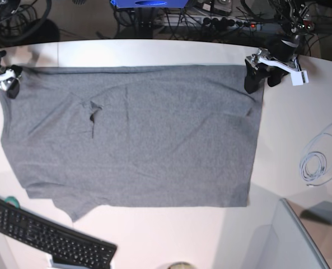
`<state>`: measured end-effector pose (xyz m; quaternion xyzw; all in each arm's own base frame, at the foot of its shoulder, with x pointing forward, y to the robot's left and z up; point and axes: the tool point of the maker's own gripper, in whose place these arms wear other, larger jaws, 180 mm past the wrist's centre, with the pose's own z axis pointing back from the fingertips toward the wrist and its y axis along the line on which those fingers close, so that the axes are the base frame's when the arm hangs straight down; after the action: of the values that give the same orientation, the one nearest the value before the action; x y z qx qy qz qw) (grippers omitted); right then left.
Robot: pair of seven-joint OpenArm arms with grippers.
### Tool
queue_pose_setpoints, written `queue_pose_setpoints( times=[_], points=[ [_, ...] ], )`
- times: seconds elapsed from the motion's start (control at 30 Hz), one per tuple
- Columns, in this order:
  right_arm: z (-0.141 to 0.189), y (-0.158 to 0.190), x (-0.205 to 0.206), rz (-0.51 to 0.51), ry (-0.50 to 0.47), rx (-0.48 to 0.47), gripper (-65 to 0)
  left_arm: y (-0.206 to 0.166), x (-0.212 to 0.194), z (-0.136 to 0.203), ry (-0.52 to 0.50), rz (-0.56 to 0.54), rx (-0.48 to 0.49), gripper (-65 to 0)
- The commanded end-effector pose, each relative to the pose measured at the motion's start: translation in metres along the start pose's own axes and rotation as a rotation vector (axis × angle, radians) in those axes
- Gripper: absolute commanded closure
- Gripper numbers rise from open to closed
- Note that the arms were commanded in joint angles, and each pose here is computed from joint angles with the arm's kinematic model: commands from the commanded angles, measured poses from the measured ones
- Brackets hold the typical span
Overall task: Layout the t-shirt on the table in an organized manner, then fold the t-shirt properly
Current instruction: 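Grasp the shirt's collar-side edge corners with both grippers, then pull the held shirt edge away from the hem with both grippers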
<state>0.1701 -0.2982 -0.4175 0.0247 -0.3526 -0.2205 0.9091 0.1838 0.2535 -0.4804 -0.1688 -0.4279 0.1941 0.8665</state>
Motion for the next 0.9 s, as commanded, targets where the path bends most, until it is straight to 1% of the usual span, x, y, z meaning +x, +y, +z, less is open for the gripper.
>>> queue_pose_setpoints(
  times=[0.0, 0.07, 0.17, 0.3, 0.37, 0.4, 0.53, 0.63, 0.73, 0.87],
  points=[
    [0.003, -0.011, 0.001, -0.028, -0.021, -0.020, -41.7, 0.007, -0.026, 0.005, 0.112, -0.012, 0.031, -50.0],
    [0.002, -0.025, -0.017, -0.094, 0.009, -0.045, -41.9, 0.007, -0.026, 0.005, 0.112, -0.012, 0.031, -38.0],
    [0.003, -0.036, -0.029, -0.137, 0.028, -0.067, -41.9, 0.007, -0.026, 0.006, 0.112, -0.013, 0.033, -23.5],
    [-0.002, -0.039, -0.042, -0.167, 0.056, -0.062, -41.9, 0.009, -0.027, 0.008, 0.114, -0.014, 0.038, -9.1],
    [-0.015, -0.033, -0.048, -0.207, 0.074, -0.034, -41.9, 0.009, -0.028, 0.009, 0.119, -0.014, 0.038, -2.3],
    [-0.018, -0.037, -0.047, -0.215, 0.078, -0.035, -41.9, 0.009, -0.028, 0.009, 0.119, -0.014, 0.038, 0.0],
    [-0.032, -0.043, -0.050, -0.277, 0.093, -0.023, -41.7, 0.008, -0.020, 0.009, 0.102, -0.033, 0.036, 0.0],
    [-0.038, -0.049, -0.047, -0.297, 0.093, -0.021, -41.3, 0.006, -0.013, 0.013, 0.091, -0.059, 0.036, 0.0],
    [-0.043, -0.053, -0.038, -0.300, 0.085, -0.017, -41.1, 0.003, -0.006, 0.015, 0.078, -0.082, 0.031, 0.0],
    [-0.046, -0.050, -0.031, -0.294, 0.075, -0.008, -41.1, 0.003, -0.006, 0.014, 0.078, -0.081, 0.030, 0.0]
  ],
)
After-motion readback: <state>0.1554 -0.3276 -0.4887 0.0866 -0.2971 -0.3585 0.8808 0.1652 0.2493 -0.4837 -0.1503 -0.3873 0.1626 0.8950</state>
